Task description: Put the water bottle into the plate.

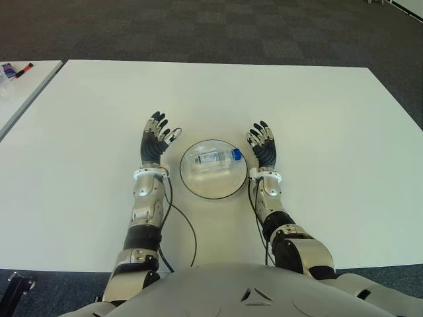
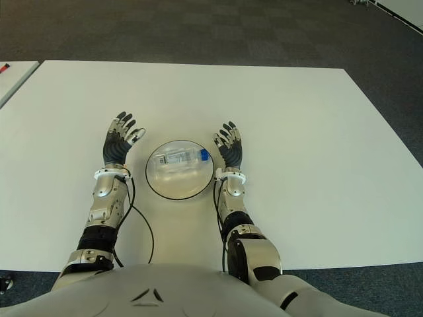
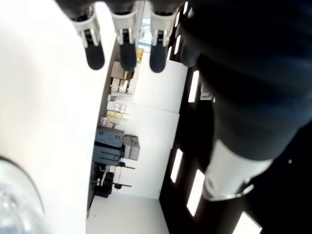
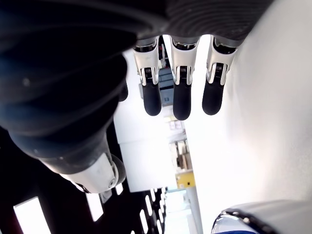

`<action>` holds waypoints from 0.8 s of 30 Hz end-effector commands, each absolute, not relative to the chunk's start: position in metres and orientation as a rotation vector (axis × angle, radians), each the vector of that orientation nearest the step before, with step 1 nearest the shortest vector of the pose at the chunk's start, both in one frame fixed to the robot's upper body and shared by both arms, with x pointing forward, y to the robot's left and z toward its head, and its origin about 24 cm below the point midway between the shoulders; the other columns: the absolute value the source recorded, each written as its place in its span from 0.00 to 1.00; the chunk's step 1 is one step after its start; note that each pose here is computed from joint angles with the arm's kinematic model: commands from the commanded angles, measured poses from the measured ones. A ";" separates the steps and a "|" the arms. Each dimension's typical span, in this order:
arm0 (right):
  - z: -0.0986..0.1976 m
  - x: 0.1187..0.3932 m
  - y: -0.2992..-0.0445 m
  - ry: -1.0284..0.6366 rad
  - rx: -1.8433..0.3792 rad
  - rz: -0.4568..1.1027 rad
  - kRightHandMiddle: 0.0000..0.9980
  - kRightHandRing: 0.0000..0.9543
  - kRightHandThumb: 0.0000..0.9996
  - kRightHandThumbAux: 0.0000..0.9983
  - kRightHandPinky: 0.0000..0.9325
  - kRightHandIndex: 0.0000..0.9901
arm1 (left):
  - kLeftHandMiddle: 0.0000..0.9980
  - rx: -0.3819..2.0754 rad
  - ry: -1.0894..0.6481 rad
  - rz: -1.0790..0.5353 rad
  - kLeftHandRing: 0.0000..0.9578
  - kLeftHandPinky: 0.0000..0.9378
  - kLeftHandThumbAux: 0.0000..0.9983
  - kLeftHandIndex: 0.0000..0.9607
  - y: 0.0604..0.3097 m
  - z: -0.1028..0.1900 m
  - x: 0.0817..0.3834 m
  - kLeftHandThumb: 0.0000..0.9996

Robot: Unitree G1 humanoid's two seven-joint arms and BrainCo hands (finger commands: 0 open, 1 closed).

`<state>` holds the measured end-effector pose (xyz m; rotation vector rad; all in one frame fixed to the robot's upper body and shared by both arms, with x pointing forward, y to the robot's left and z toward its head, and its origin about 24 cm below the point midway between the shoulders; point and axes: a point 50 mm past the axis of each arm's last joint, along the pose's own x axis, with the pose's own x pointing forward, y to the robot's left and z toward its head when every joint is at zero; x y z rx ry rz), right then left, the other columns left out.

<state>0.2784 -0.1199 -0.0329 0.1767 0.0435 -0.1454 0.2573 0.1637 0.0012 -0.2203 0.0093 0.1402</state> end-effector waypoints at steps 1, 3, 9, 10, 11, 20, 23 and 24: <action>-0.061 0.254 -0.114 0.197 0.190 -0.163 0.18 0.20 0.05 0.76 0.23 0.12 | 0.15 -0.216 0.078 0.148 0.15 0.19 0.86 0.15 0.157 -0.009 0.246 0.04; -0.061 0.254 -0.114 0.196 0.189 -0.162 0.17 0.19 0.04 0.74 0.22 0.12 | 0.15 -0.213 0.094 0.147 0.15 0.18 0.86 0.15 0.155 -0.012 0.242 0.03; -0.061 0.253 -0.113 0.197 0.182 -0.160 0.14 0.16 0.04 0.72 0.20 0.11 | 0.13 -0.209 0.154 0.129 0.14 0.17 0.85 0.14 0.152 -0.015 0.236 0.02; -0.061 0.253 -0.113 0.195 0.182 -0.159 0.14 0.15 0.04 0.71 0.19 0.10 | 0.13 -0.208 0.162 0.128 0.13 0.17 0.85 0.14 0.151 -0.015 0.235 0.02; -0.061 0.253 -0.113 0.194 0.182 -0.159 0.13 0.15 0.04 0.71 0.19 0.10 | 0.13 -0.208 0.166 0.127 0.13 0.16 0.85 0.13 0.151 -0.015 0.235 0.02; -0.059 0.253 -0.112 0.177 0.184 -0.152 0.10 0.11 0.03 0.70 0.16 0.08 | 0.11 -0.223 0.213 0.130 0.11 0.15 0.85 0.12 0.147 -0.017 0.229 0.01; -0.059 0.253 -0.112 0.172 0.181 -0.150 0.10 0.11 0.03 0.70 0.16 0.08 | 0.10 -0.237 0.239 0.135 0.10 0.14 0.84 0.10 0.145 -0.018 0.228 0.01; -0.058 0.253 -0.112 0.171 0.179 -0.150 0.10 0.11 0.03 0.71 0.16 0.08 | 0.10 -0.244 0.251 0.138 0.10 0.14 0.84 0.10 0.145 -0.019 0.228 0.01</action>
